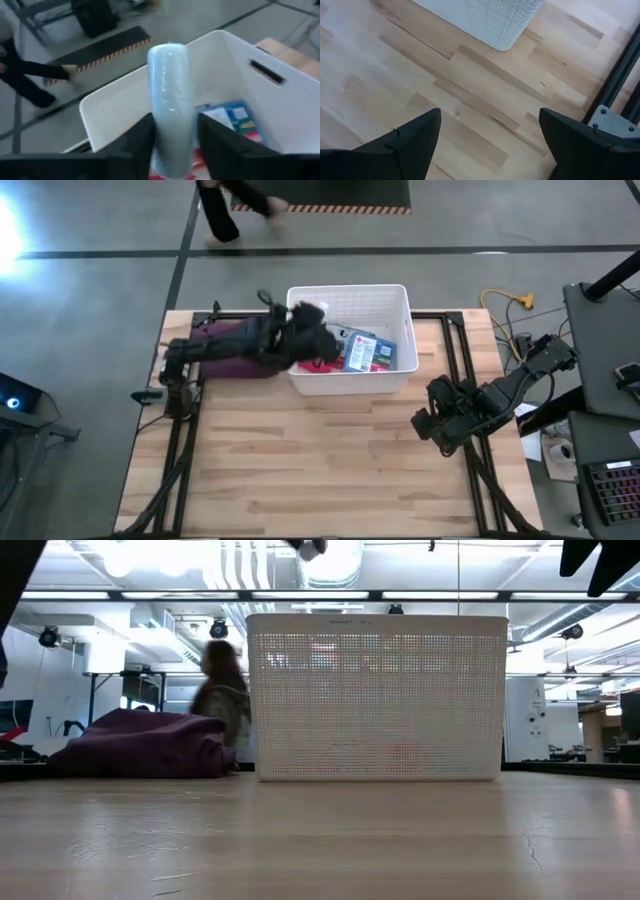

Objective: Pick & place medical supplies in basket/bin
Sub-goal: Put the white bandage into the white bin, then return to Home Position

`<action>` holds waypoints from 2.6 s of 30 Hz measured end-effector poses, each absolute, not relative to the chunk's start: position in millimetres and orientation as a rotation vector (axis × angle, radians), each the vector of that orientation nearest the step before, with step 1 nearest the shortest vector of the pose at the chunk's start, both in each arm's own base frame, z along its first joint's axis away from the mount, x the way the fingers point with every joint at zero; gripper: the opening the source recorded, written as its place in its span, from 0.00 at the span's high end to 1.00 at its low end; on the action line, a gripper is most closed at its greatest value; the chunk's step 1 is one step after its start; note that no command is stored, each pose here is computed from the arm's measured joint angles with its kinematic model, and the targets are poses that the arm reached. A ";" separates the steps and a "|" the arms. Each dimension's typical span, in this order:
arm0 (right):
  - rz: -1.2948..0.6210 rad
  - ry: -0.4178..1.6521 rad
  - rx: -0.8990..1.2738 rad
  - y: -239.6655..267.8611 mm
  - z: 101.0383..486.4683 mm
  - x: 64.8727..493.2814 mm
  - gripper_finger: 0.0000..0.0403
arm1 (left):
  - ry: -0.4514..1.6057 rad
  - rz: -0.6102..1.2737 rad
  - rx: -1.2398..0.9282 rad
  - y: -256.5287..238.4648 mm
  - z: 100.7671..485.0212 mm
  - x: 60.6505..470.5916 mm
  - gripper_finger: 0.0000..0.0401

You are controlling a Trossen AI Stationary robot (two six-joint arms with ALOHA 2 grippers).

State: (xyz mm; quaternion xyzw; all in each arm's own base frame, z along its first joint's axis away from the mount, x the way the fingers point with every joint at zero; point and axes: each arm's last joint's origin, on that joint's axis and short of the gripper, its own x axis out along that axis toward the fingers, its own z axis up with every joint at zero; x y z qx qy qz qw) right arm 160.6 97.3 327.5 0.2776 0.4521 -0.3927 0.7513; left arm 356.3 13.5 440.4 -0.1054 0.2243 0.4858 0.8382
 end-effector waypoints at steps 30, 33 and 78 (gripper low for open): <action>-0.603 0.997 0.452 101.3 350.9 163.4 0.19 | 0.603 0.455 -0.350 -83.4 455.9 324.9 0.41; -0.399 0.894 0.435 107.5 366.0 166.7 0.19 | 0.566 0.329 -0.332 -99.6 454.4 332.8 0.41; 0.076 -0.142 0.426 20.3 266.6 50.0 0.19 | -0.302 -0.197 -0.404 -18.0 198.0 89.9 0.41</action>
